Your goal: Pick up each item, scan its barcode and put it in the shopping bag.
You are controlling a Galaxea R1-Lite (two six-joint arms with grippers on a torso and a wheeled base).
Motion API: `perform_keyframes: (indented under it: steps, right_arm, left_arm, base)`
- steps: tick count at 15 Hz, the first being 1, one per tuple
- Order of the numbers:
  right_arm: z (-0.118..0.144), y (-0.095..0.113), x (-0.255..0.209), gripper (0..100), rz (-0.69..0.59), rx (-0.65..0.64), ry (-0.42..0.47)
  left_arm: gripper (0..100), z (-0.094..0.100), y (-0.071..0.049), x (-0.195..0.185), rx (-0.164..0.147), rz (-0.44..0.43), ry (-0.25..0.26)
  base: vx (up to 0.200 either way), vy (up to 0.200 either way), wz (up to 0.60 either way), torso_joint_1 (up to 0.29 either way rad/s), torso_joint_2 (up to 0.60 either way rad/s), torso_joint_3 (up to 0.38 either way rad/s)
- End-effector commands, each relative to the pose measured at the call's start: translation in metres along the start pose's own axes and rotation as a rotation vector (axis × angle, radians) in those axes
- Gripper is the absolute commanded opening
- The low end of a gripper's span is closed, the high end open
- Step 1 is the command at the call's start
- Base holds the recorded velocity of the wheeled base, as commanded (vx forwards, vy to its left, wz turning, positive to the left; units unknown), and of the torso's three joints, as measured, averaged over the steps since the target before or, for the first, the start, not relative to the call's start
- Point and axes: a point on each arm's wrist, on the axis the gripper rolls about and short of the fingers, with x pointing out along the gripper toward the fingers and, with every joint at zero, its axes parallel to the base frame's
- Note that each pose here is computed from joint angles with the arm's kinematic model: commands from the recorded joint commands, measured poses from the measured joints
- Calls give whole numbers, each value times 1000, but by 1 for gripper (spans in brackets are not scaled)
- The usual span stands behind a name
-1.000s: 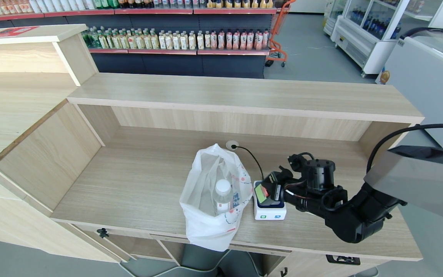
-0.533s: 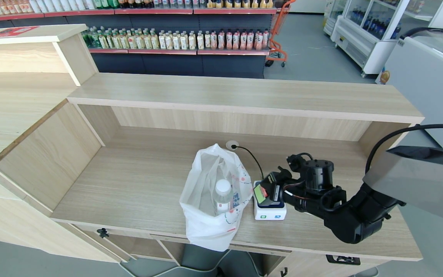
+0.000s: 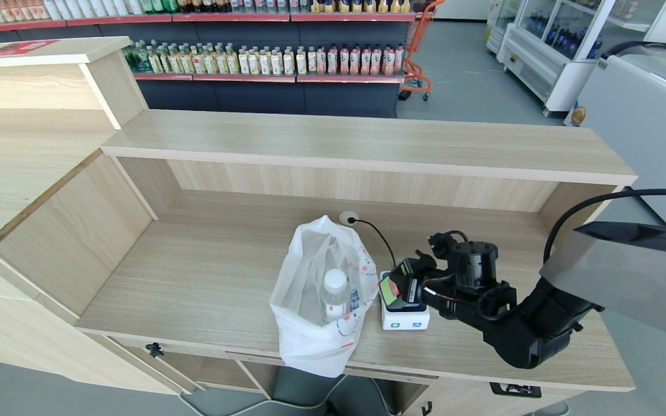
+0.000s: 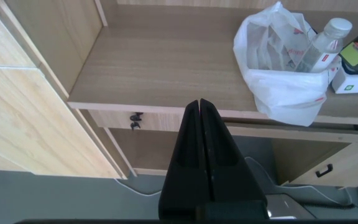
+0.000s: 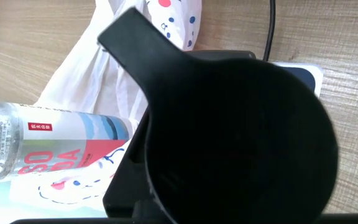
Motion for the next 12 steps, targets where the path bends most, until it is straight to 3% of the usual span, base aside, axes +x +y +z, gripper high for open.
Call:
perform_keyframes:
  steps: [1, 5, 9, 12]
  right_arm:
    - [-7, -2, 3, 0, -2, 0, 7]
    - [-4, 0, 0, 0, 5, -2, -12]
    - [21, 8, -23, 0, 17, -5, -66]
    - [42, 12, -44, 0, 23, -7, -119]
  left_arm:
    - [0, 0, 0, 0, 0, 0, 0]
    - [0, 0, 0, 0, 1, 1, 0]
    - [0, 0, 0, 0, 0, 0, 0]
    - [0, 0, 0, 0, 0, 0, 0]
  base:
    - [0, 0, 0, 0, 0, 0]
    - [0, 0, 0, 0, 0, 0]
    - [0, 0, 0, 0, 0, 0]
    - [0, 200, 0, -6, -1, 2]
